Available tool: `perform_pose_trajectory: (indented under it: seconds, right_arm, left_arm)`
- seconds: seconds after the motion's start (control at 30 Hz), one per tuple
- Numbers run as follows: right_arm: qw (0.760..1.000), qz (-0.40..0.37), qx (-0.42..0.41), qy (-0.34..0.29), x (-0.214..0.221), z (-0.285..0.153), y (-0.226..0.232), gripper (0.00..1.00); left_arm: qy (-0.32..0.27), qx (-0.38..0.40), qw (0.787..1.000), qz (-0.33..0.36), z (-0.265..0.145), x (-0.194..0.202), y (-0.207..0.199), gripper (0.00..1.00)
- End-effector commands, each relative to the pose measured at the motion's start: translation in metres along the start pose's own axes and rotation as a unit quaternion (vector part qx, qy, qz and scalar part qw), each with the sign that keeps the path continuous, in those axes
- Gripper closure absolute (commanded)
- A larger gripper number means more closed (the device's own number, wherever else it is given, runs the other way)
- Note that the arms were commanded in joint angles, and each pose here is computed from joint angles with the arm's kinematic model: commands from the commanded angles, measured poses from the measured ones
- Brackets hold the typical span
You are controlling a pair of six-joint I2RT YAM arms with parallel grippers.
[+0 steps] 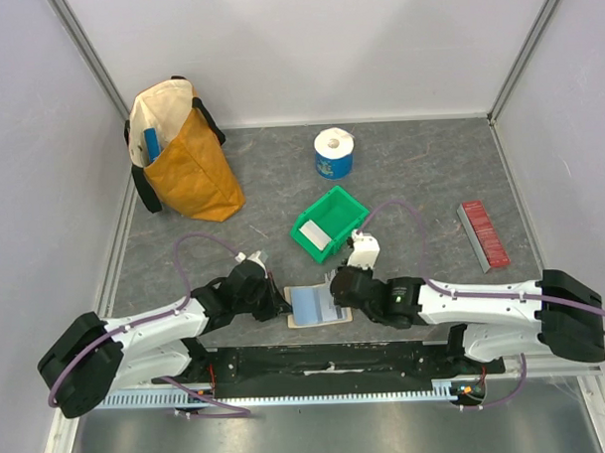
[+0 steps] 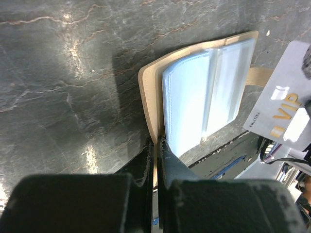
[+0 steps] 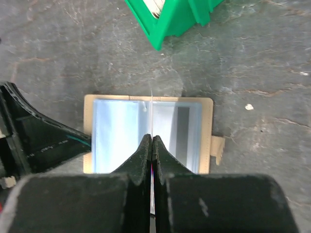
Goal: Put the credit cards into the card holder
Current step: Turn over the card slot in the card holder, then insert the credit card into the card holder.
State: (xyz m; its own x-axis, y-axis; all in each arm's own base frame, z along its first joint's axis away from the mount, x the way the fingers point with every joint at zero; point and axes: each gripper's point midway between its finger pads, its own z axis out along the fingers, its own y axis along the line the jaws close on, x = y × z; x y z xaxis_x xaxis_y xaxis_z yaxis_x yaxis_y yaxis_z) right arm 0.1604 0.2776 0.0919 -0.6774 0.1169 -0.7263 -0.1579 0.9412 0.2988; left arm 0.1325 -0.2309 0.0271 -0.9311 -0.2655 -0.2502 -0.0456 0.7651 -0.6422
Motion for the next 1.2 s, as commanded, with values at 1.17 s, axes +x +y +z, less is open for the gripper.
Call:
perform_pose_trajectory:
  seconds: [1.17]
  right_arm:
    - [0.967,0.184,-0.161,0.066,0.051,0.032,-0.002,1.0]
  left_arm:
    - [-0.002,-0.003,0.999,-0.031,0.014,0.0,0.004,0.98]
